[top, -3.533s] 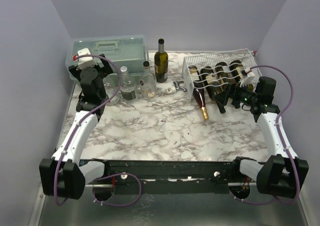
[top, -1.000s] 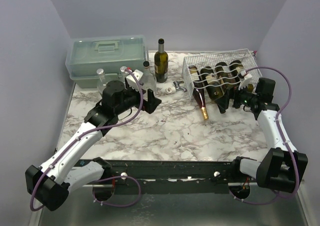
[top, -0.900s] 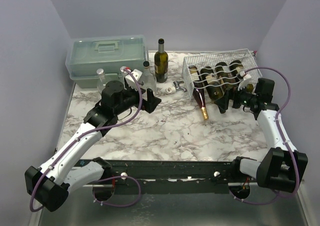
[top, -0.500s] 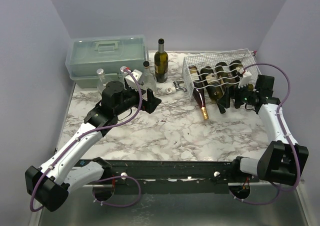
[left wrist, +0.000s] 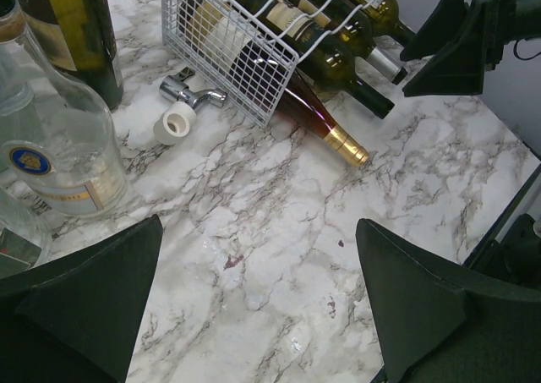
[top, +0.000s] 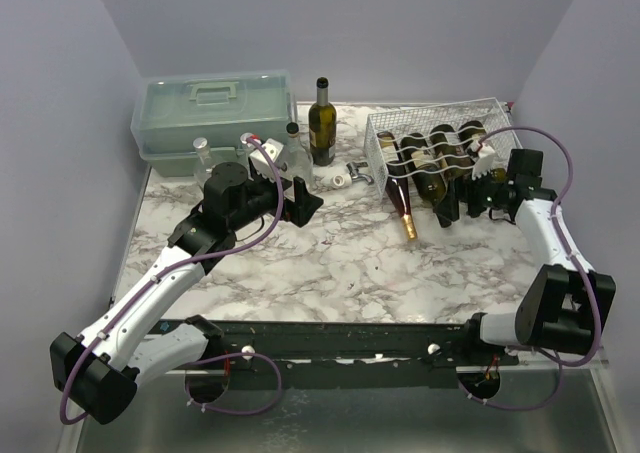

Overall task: Take the wine bottle off the wine rack
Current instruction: Pick up the wine bottle from the wine rack.

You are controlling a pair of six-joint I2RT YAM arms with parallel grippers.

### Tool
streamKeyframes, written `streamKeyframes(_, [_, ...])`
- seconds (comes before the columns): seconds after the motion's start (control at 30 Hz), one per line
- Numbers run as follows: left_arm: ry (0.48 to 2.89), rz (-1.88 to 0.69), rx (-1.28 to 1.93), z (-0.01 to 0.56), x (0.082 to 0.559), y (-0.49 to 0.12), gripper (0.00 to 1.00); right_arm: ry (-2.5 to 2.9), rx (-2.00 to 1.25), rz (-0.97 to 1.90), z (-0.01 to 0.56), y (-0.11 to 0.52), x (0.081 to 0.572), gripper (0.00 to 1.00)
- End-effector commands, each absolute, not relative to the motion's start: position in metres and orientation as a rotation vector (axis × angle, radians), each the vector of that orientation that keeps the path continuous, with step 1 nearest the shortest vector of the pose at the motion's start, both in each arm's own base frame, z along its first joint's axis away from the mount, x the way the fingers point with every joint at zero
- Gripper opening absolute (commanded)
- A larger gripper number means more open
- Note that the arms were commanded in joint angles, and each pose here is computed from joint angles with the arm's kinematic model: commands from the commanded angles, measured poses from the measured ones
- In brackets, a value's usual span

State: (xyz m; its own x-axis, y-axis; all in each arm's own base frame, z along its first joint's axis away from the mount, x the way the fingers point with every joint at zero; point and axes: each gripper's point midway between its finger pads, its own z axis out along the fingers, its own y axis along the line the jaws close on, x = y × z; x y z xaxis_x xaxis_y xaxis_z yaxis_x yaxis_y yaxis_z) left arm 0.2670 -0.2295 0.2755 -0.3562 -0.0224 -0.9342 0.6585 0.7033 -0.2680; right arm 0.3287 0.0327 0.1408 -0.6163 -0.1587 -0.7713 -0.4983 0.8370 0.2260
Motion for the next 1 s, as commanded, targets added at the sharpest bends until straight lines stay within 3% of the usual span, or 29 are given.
streamKeyframes(0.0, [1.795,-0.777,0.502,0.277,0.267,-0.231,0.99,2.214,-0.562,0.647,0.132,0.043,0.321,0.99])
streamKeyframes(0.5, [1.81,-0.759,0.505,0.271,0.27,-0.23,0.99,2.202,-0.471,0.42,0.092,0.031,0.35,0.97])
streamKeyframes(0.97, [1.81,-0.756,0.505,0.271,0.271,-0.23,0.99,2.288,-0.432,0.305,0.061,0.032,0.368,0.73])
